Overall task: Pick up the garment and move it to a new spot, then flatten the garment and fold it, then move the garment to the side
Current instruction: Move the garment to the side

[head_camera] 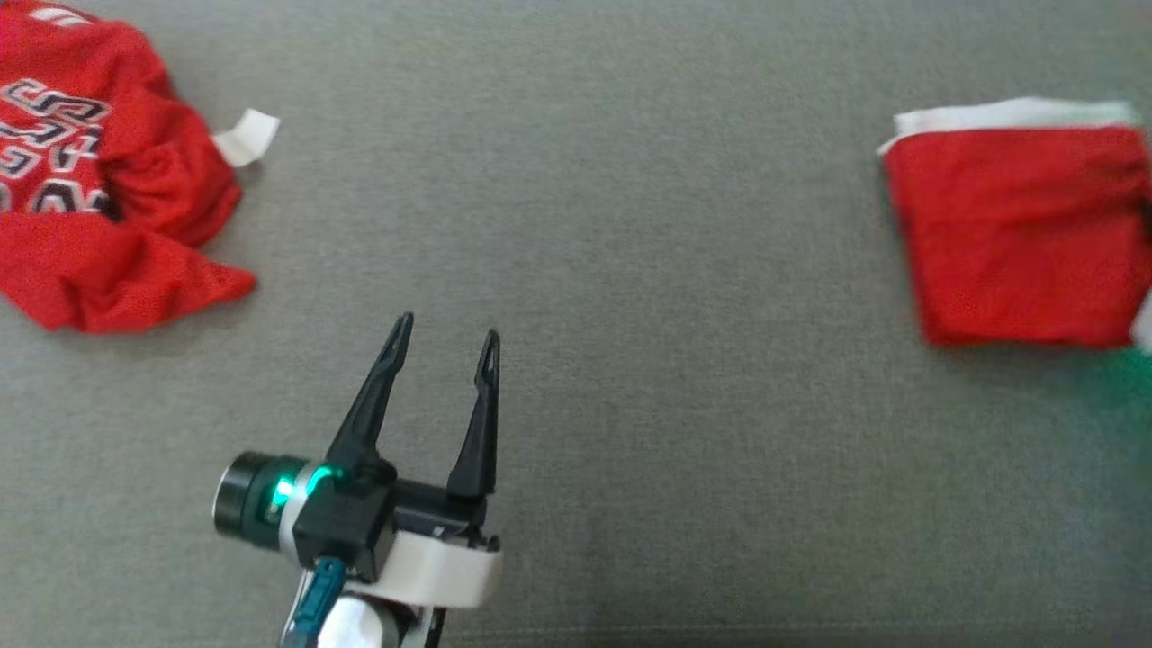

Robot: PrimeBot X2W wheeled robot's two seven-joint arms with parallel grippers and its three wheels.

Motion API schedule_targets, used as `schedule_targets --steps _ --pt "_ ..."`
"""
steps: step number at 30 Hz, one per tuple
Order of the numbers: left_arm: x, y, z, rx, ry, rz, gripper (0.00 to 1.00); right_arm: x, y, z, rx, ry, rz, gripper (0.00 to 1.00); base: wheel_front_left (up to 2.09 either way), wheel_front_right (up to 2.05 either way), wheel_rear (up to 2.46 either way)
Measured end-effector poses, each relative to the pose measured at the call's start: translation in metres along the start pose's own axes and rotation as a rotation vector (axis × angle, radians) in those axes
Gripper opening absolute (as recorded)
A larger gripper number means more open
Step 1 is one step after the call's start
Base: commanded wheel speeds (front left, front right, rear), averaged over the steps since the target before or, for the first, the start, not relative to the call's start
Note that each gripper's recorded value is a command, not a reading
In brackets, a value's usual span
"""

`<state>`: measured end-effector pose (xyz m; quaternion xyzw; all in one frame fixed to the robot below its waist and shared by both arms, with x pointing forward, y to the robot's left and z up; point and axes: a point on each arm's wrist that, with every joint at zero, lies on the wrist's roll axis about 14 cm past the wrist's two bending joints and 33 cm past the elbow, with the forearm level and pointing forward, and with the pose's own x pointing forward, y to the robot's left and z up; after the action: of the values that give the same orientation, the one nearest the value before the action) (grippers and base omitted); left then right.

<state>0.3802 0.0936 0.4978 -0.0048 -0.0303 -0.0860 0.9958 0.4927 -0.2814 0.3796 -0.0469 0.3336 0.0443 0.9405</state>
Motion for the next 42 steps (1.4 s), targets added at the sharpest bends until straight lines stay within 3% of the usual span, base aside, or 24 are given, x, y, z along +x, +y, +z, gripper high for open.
schedule_targets --steps 1,4,19,20,21,24,27,31,36,42 --pt "0.009 -0.007 -0.003 -0.008 -0.002 -0.027 1.0 -0.003 -0.026 0.008 -0.031 -0.008 -0.053 0.0 0.0 0.0 0.0" --pt "0.022 -0.017 -0.007 -0.017 -0.005 -0.07 1.0 -0.006 -0.061 0.019 -0.107 -0.014 -0.128 0.0 0.0 0.0 0.0" --pt "0.061 -0.041 -0.037 -0.048 0.017 -0.173 1.0 -0.012 -0.149 0.024 -0.276 0.035 -0.338 0.0 0.0 0.0 0.0" --pt "0.063 -0.041 -0.038 -0.046 0.016 -0.172 1.0 -0.011 -0.15 0.026 -0.29 0.031 -0.341 0.39 0.0 0.0 0.0" --pt "0.064 -0.04 -0.038 -0.044 0.015 -0.173 1.0 -0.011 -0.151 0.029 -0.311 0.02 -0.347 1.0 0.0 0.0 0.0" --pt "0.064 -0.037 -0.034 -0.035 0.004 -0.164 1.0 -0.012 -0.15 0.046 -0.358 -0.045 -0.358 1.0 0.0 0.0 0.0" --pt "0.06 -0.032 -0.025 -0.034 -0.01 -0.141 1.0 -0.011 -0.127 0.071 -0.369 -0.175 -0.325 1.0 0.0 0.0 0.0" --pt "0.046 -0.021 -0.015 -0.002 -0.018 -0.095 1.0 -0.011 -0.053 0.099 -0.323 -0.407 -0.184 1.0 0.0 0.0 0.0" --pt "0.01 -0.005 -0.01 -0.016 0.017 -0.019 1.0 -0.03 0.051 0.058 -0.25 -0.461 0.021 1.0 0.0 0.0 0.0" --pt "-0.029 0.015 0.003 -0.052 0.011 0.073 1.0 -0.09 0.126 0.051 -0.148 -0.6 0.144 1.0 0.0 0.0 0.0"
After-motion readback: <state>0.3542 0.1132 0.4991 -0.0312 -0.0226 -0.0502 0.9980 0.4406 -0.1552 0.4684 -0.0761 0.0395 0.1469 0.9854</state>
